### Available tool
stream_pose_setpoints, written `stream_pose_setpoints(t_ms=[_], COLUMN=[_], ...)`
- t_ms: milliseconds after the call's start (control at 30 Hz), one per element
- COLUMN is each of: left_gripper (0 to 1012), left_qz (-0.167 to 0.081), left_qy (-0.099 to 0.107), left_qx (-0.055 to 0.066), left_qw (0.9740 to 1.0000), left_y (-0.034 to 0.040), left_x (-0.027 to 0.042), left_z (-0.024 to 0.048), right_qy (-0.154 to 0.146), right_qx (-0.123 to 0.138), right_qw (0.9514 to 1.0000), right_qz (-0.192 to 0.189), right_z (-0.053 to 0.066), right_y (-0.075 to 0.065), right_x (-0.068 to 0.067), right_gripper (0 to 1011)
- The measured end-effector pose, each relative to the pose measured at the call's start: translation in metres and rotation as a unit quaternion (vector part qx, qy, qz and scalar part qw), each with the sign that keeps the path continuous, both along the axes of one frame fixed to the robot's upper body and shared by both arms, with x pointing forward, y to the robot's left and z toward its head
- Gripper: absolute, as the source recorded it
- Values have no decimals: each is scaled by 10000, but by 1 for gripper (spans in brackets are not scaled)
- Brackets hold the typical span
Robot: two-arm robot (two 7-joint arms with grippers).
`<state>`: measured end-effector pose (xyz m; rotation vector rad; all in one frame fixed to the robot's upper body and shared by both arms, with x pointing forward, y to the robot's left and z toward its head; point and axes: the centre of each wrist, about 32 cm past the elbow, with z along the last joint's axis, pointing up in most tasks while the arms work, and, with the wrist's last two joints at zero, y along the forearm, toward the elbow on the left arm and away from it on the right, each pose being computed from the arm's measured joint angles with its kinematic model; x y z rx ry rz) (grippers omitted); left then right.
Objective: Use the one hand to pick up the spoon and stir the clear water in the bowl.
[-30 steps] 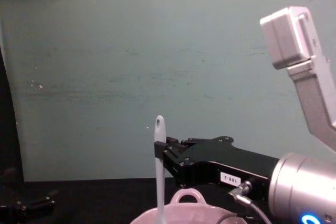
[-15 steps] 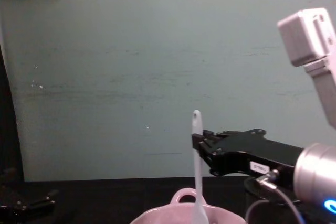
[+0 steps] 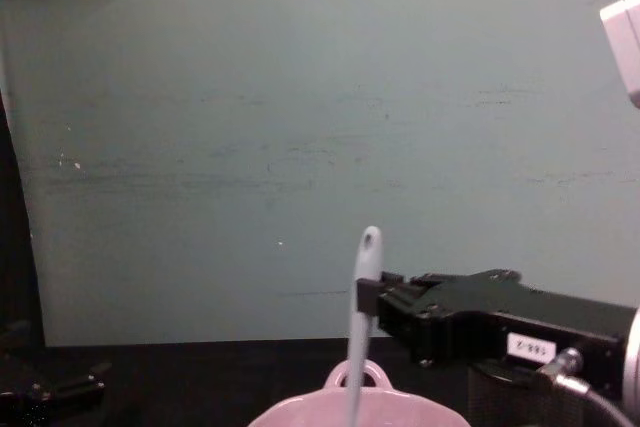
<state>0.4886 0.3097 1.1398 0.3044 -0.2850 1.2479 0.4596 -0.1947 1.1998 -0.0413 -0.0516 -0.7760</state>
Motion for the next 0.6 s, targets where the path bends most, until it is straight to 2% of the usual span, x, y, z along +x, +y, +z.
stream_pose_setpoints(t_ms=[133,267,400,600], left_gripper=[1011,1011,1011,1011], left_qz=[0,0,0,0], left_qy=[0,0,0,0], left_qx=[0,0,0,0], left_qw=[10000,10000,10000,10000], left_y=[0,0,0,0], left_x=[0,0,0,0], left_z=[0,0,0,0], right_qy=[56,40,-73,-172], right_qx=[115,191,222,155], right_qw=[9998,9996,9997,9995], right_qz=[162,203,56,-236], right_z=[-32,-71,-103,-132], right_y=[112,219,346,396], right_x=[-44,-27,58,192], right_gripper=[109,109,109,109])
